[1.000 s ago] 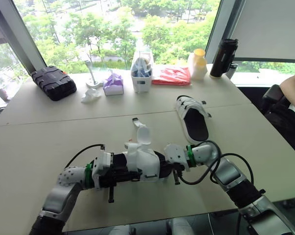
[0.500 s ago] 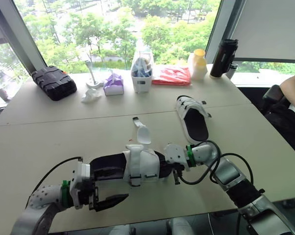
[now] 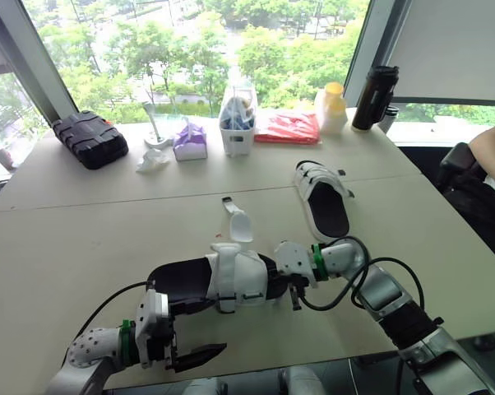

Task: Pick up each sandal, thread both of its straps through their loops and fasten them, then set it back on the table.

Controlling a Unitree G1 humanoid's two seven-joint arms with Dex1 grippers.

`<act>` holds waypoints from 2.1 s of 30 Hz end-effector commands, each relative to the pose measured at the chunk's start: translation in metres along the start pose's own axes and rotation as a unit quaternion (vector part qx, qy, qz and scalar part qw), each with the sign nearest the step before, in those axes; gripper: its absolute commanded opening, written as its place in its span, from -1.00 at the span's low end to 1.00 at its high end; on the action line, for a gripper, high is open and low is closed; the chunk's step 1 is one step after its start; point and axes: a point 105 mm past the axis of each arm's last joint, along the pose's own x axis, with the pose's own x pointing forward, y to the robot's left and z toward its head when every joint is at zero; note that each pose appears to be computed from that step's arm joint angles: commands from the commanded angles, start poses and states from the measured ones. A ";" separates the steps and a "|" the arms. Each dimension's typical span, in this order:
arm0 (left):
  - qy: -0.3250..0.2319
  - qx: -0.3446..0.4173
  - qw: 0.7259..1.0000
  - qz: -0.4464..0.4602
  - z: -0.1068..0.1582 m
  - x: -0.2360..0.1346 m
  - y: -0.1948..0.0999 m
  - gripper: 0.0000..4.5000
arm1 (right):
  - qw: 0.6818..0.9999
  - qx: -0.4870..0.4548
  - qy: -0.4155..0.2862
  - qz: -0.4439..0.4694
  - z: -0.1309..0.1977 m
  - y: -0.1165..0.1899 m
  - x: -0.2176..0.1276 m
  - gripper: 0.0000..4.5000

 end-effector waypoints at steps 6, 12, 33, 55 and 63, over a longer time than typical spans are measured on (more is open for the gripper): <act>-0.017 0.000 1.000 -0.014 -0.004 0.022 0.000 0.57 | 0.999 0.022 0.030 0.027 -0.016 0.015 0.007 -1.00; -0.029 0.002 1.000 -0.002 -0.003 0.032 0.008 -0.75 | 0.999 0.023 0.029 0.026 -0.016 0.015 0.007 -1.00; 0.174 -0.088 0.961 -0.195 -0.037 -0.029 -0.079 -0.98 | 0.999 0.027 0.031 0.033 -0.018 0.018 0.006 -1.00; -0.027 -0.010 0.999 -0.039 0.066 0.006 0.018 -0.98 | 0.999 0.011 0.028 0.029 -0.017 0.010 0.012 -1.00; -0.075 -0.223 0.972 -0.008 0.066 0.008 0.038 -0.98 | 0.999 0.006 0.031 0.028 -0.018 0.009 0.011 -1.00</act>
